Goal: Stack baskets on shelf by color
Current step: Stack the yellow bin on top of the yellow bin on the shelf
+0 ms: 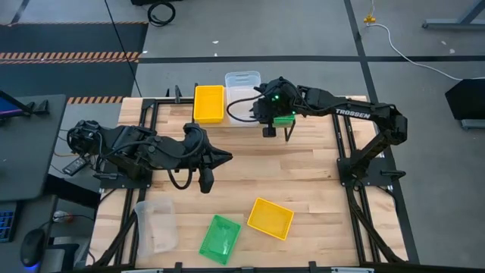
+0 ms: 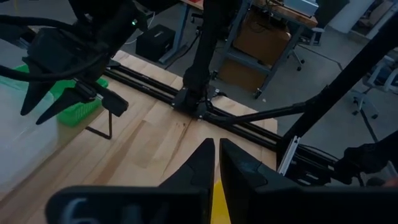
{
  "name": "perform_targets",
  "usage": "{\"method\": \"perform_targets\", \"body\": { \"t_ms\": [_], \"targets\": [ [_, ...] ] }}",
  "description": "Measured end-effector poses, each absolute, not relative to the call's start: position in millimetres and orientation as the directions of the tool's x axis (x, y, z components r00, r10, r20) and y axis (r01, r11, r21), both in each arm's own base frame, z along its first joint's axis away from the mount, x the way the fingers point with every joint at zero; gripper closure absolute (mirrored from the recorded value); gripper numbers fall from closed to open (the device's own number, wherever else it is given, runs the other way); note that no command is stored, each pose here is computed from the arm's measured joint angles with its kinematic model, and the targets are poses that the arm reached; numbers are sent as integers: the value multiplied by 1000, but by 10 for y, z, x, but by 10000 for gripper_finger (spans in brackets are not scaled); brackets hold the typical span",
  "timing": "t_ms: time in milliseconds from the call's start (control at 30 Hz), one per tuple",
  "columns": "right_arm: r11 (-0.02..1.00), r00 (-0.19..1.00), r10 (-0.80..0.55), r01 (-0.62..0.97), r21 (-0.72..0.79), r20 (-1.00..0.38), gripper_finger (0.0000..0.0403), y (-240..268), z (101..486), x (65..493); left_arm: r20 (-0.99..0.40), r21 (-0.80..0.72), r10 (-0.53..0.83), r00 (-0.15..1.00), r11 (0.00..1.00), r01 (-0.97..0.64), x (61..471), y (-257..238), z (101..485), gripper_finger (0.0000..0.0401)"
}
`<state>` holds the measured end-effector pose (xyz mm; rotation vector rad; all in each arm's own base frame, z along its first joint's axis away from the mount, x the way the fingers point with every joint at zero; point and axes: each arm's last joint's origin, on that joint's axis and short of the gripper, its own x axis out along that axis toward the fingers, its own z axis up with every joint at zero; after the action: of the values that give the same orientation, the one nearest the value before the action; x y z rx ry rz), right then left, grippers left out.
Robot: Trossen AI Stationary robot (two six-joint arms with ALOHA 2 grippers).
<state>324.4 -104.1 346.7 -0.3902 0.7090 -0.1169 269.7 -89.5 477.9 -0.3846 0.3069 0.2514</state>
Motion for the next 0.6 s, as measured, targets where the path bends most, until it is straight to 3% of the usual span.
{"method": "perform_targets", "body": {
  "t_ms": [133, 300, 467, 600],
  "targets": [
    [935, 786, -217, -3, -355, -579, 303, -889, 3604, 3258, -371, -340, 102, 923, 910, -237, 2688, -923, 4758, 366],
    [966, 843, -170, 41, -254, -510, 302, -604, 3911, 3191, -507, -352, -37, 861, 921, -168, 2603, -1011, 4636, 361],
    [993, 879, -91, 43, -111, -468, 302, -281, 4112, 3058, -675, -367, -120, 728, 911, -190, 2448, -1093, 4482, 354],
    [999, 852, -14, 30, 23, -524, 302, -26, 4112, 2942, -797, -363, -170, 579, 902, -235, 2271, -1177, 4369, 341]
  ]
}}
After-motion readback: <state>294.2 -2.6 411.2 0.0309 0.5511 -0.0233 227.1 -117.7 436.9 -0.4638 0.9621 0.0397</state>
